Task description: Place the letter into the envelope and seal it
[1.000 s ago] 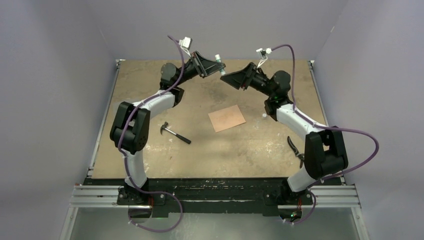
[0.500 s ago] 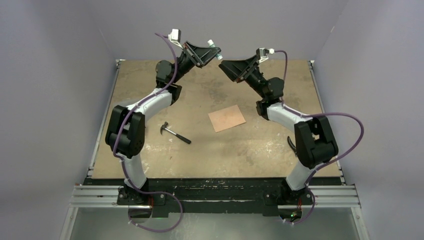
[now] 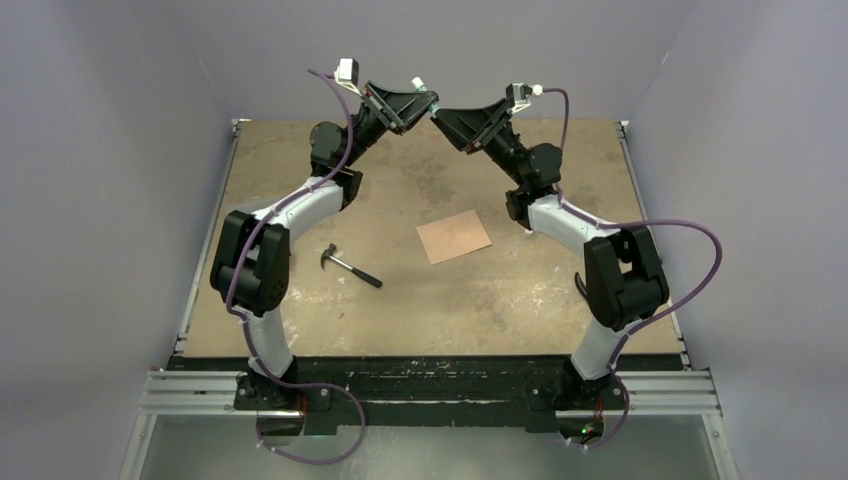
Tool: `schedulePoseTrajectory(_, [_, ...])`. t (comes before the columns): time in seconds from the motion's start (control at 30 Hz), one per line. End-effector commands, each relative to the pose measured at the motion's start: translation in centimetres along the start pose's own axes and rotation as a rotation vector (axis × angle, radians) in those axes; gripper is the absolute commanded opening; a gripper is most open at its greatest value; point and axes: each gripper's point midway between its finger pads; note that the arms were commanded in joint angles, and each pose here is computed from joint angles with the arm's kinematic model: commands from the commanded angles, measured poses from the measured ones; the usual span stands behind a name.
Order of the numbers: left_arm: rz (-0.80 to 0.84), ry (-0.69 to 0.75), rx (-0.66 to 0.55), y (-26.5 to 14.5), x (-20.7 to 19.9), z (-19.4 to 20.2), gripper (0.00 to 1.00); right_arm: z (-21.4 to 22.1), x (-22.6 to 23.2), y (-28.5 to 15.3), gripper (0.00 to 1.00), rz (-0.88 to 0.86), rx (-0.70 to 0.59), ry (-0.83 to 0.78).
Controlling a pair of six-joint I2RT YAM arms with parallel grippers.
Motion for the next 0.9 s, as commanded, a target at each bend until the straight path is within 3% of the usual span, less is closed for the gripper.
schedulePoseTrajectory(0.0, [0.083,0.040,-0.009,-0.1,-4.0,-0.2,0.00,-0.8,2.0,1.0,0.49,-0.021,-0.003,-0.080])
schedulePoseTrajectory(0.23, [0.076,0.039,-0.005,-0.4,-4.0,0.1,0.00,-1.2,1.0,1.5,0.35,0.025,-0.012,-0.106])
schedulePoseTrajectory(0.37, [0.058,0.047,-0.005,-0.5,-3.8,0.1,0.00,-1.3,-0.3,1.7,0.14,0.079,0.003,-0.185])
schedulePoseTrajectory(0.43, [0.000,0.047,-0.002,-0.4,-2.8,0.1,0.00,-1.3,-1.5,1.6,0.06,0.142,0.033,-0.314])
schedulePoseTrajectory(0.53, [-0.126,0.052,0.006,-0.6,-0.7,0.0,0.00,-2.2,-4.2,0.7,0.01,0.283,0.079,-0.611])
schedulePoseTrajectory(0.67, [-0.265,-0.005,0.043,-1.2,2.1,0.6,0.00,-4.6,-7.4,-1.2,0.00,0.464,0.142,-0.989])
schedulePoseTrajectory(0.87, [-0.447,-0.066,0.117,-1.7,5.3,1.5,0.00,-7.1,-7.9,-2.7,0.00,0.570,0.237,-1.486])
Point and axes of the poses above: each gripper's point midway between its finger pads, its own y axis out along the fingers, its own x axis along the line the jaws close on, z = x × y, and after that the axes turned 7 degrees about -y, right-handed
